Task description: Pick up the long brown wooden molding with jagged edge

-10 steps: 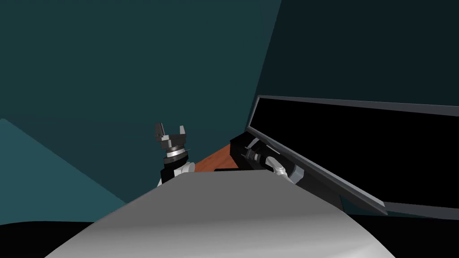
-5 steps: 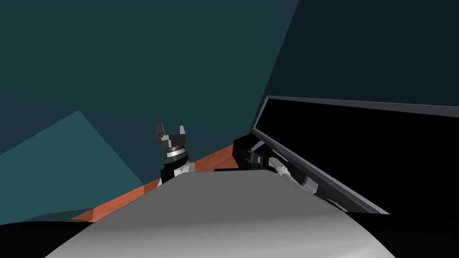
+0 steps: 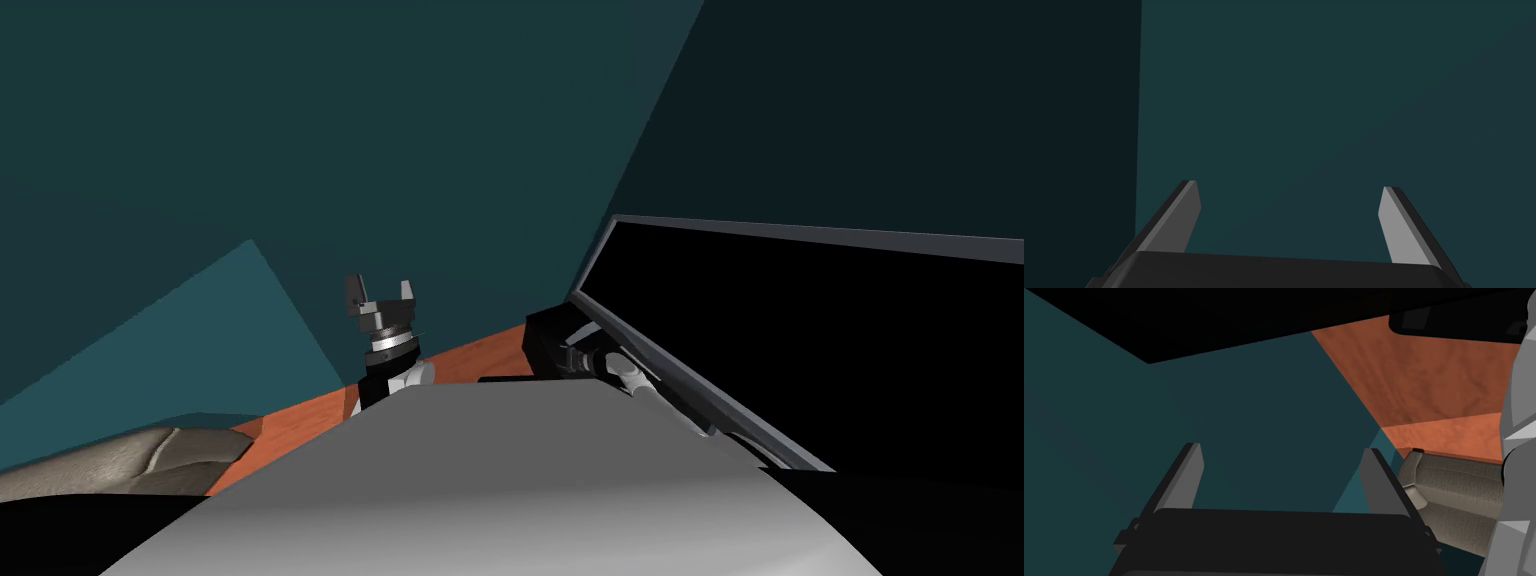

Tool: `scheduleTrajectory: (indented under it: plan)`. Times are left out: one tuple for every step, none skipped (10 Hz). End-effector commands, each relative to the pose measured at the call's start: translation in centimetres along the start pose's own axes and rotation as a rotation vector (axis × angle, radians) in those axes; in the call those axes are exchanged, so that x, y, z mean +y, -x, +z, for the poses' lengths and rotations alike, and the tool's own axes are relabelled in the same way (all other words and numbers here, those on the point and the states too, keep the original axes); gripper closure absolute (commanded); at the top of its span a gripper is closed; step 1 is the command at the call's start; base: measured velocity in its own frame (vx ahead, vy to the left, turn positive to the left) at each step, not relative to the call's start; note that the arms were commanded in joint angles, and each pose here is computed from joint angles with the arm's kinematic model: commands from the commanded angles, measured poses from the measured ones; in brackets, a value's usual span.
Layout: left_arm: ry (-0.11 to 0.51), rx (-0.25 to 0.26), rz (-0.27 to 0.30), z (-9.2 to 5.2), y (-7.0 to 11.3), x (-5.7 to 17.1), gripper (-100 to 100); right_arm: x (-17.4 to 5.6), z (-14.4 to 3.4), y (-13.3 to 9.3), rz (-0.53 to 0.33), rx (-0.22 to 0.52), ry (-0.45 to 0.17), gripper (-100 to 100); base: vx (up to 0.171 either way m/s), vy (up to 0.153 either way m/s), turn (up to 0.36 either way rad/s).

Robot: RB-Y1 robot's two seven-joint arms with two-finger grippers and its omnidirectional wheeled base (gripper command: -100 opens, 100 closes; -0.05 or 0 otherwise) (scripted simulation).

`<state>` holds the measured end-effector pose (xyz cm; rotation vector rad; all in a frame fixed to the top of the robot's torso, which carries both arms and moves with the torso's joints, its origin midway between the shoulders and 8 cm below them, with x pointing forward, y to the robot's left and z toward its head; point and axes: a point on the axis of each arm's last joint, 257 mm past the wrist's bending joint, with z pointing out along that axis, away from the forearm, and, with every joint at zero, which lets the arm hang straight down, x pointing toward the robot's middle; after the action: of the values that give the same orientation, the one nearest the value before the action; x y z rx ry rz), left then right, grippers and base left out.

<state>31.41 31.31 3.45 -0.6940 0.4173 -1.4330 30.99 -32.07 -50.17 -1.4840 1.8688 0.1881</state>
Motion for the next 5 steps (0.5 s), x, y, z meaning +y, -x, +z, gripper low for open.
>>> scheduleTrajectory:
  plan:
    - [0.000, 0.000, 0.000, 0.0, 0.0, 0.0, 0, 1.4, -1.0, -3.0, -0.037, 0.071, 0.046, -100, 0.004, -0.028, 0.325]
    - [0.000, 0.000, 0.000, 0.0, 0.0, 0.0, 0, 1.8, -1.1, -3.4, -0.039, 0.082, 0.055, -100, 0.006, -0.032, 0.123]
    - [0.000, 0.000, 0.000, 0.0, 0.0, 0.0, 0, 1.9, -1.9, -5.1, -0.083, 0.126, 0.085, -100, -0.002, -0.033, 0.215]
    - [0.000, 0.000, 0.000, 0.0, 0.0, 0.0, 0, 2.7, -2.2, -6.0, -0.068, 0.143, 0.097, -100, -0.001, -0.033, 0.150]
    - [0.000, 0.000, 0.000, 0.0, 0.0, 0.0, 0, 3.3, -3.3, -8.1, -0.099, 0.195, 0.135, -100, 0.001, -0.036, 0.251]
